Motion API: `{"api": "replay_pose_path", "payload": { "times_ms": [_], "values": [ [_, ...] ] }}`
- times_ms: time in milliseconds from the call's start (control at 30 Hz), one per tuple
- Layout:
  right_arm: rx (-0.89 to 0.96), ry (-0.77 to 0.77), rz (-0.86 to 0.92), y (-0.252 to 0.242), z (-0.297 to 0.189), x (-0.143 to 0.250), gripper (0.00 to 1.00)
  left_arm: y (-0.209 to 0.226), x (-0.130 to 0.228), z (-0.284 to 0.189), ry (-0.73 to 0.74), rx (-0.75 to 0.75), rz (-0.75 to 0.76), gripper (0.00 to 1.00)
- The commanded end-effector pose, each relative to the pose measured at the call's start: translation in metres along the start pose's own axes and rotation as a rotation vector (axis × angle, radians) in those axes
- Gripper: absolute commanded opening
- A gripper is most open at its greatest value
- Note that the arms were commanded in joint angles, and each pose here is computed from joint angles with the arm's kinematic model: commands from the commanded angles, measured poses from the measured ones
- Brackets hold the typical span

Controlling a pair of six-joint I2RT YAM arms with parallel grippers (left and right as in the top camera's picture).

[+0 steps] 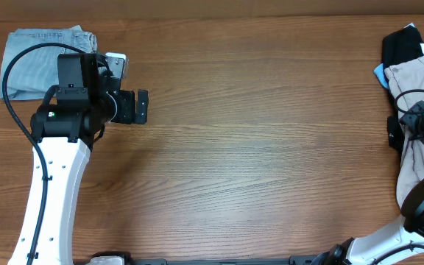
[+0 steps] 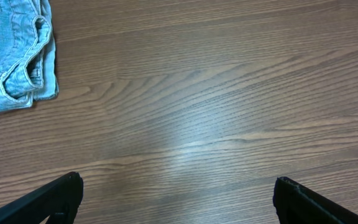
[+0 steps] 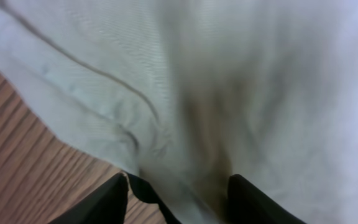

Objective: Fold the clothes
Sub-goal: 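Reach the right gripper to the beige shorts pile and grasp them, then pull the beige shorts with the right gripper onto the table center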

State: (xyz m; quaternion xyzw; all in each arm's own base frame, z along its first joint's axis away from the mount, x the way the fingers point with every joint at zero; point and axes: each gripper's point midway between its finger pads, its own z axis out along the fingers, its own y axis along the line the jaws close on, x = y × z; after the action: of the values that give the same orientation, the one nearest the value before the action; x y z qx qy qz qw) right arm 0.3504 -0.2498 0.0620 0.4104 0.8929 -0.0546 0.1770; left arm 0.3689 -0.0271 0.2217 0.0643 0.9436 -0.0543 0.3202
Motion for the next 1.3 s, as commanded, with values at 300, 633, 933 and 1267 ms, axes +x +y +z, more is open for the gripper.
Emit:
{"api": "replay_pose_path", "payload": {
  "times_ms": [300,633,933,1267],
  "values": [
    [0.068,0.057,-0.015,-0.01,0.018,0.013,0.21,0.001,-0.002,0.01,0.019,0.008,-0.01,1.0],
    [0.03,-0.001,-0.002,0.0,-0.033,-0.012,0.04,0.002,-0.016,0.012,-0.03,0.004,-0.003,1.0],
    [-0.177,0.071,-0.198,0.094,-0.125,0.023,0.04,0.005,-0.028,0.009,-0.073,-0.002,0.0,1.0],
    [-0.421,0.203,-0.687,0.261,-0.171,0.185,0.21,0.05,-0.023,0.004,-0.071,-0.113,-0.074,1.0]
  ]
}}
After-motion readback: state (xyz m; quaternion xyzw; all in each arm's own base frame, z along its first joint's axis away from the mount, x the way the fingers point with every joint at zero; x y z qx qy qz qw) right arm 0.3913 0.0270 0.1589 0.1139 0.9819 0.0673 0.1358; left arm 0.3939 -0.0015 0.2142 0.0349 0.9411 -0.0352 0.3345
